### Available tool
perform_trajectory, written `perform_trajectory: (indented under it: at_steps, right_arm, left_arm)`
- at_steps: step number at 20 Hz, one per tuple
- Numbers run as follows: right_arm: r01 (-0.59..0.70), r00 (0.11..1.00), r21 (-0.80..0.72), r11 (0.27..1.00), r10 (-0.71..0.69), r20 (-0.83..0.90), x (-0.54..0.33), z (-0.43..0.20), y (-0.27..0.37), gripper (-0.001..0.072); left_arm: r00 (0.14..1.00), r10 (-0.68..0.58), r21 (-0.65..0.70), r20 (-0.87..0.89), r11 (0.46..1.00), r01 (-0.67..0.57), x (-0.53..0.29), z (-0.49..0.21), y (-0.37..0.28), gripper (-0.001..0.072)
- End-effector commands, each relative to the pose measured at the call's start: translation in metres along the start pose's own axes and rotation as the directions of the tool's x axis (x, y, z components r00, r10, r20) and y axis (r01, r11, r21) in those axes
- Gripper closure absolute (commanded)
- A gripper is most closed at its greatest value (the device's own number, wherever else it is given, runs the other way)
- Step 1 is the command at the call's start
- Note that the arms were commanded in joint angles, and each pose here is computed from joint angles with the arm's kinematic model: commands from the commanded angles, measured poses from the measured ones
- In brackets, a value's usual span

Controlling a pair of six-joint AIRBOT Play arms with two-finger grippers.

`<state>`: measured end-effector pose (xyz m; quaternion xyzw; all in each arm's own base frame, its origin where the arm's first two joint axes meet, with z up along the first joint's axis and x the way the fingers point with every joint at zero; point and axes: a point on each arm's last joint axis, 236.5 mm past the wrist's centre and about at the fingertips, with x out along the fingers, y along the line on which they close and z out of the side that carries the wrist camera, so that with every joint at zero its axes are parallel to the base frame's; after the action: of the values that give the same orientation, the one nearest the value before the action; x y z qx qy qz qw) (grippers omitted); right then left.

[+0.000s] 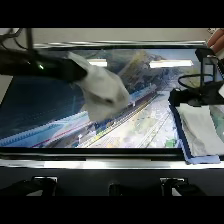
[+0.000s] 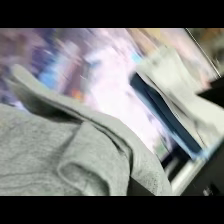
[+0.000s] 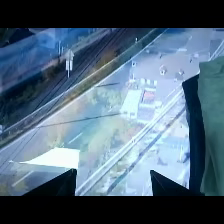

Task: Fold the shirts.

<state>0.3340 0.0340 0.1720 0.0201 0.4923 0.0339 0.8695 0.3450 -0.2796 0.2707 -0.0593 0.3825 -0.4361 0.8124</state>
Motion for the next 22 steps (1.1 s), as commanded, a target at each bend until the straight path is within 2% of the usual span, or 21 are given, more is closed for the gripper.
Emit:
perform_trajectory:
  at_steps: [1, 5, 6, 7, 8, 9, 12, 14, 18, 20, 22]
  right_arm:
    - [0.012, 0.993, 0.015, 1.0, -0.01, -0.121, -0.039, -0.052, -0.002, 0.0149]
    - [0.018, 0.984, 0.05, 0.999, -0.009, -0.176, -0.043, -0.067, -0.002, 0.0148]
    - [0.016, 0.986, 0.051, 0.999, -0.008, -0.165, -0.039, -0.063, -0.002, 0.0146]
    - [0.011, 0.987, 0.052, 0.999, -0.003, -0.158, -0.032, -0.059, -0.001, 0.0131]
    - [0.003, 0.987, 0.054, 0.999, 0.006, -0.16, -0.023, -0.055, 0.001, 0.0059]
    - [-0.011, 0.985, 0.058, 0.998, 0.021, -0.173, -0.01, -0.053, 0.004, 0.0023]
    - [-0.094, 0.946, 0.051, 0.994, 0.105, -0.307, 0.049, -0.069, 0.022, 0.0022]
    - [-0.137, 0.869, 0.056, 0.989, 0.148, -0.471, 0.091, -0.107, 0.03, 0.0024]
    - [-0.132, 0.682, 0.107, 0.985, 0.169, -0.711, 0.132, -0.194, 0.029, 0.0034]
    - [-0.119, 0.634, 0.113, 0.986, 0.163, -0.756, 0.133, -0.22, 0.027, 0.0034]
    - [-0.111, 0.588, 0.119, 0.987, 0.162, -0.792, 0.13, -0.239, 0.025, 0.0018]
  left_arm:
    - [0.977, -0.056, 0.107, -0.204, 0.991, 0.08, 0.05, -0.062, -0.054, 0.0669]
    - [0.861, 0.106, 0.149, -0.497, 0.988, -0.035, 0.133, -0.16, 0.01, 0.0668]
    - [0.82, 0.11, 0.125, -0.562, 0.991, -0.047, 0.155, -0.183, 0.026, 0.0528]
    - [0.783, 0.112, 0.092, -0.611, 0.993, -0.07, 0.171, -0.199, 0.041, -0.0012]
    - [0.754, 0.124, 0.057, -0.645, 0.992, -0.114, 0.176, -0.208, 0.056, -0.0007]
    - [0.728, 0.144, 0.027, -0.67, 0.985, -0.17, 0.172, -0.209, 0.072, -0.0008]
    - [0.751, 0.187, -0.024, -0.633, 0.965, -0.261, 0.13, -0.178, 0.111, -0.0007]
    - [0.765, 0.192, -0.075, -0.615, 0.952, -0.298, 0.093, -0.169, 0.124, -0.0007]
    - [0.8, 0.05, -0.256, -0.598, 0.934, -0.25, 0.086, -0.221, 0.104, -0.0006]
    - [0.829, -0.061, -0.378, -0.556, 0.907, -0.187, 0.108, -0.263, 0.083, -0.0005]
    - [0.835, -0.186, -0.508, -0.518, 0.852, -0.125, 0.127, -0.301, 0.06, -0.0005]
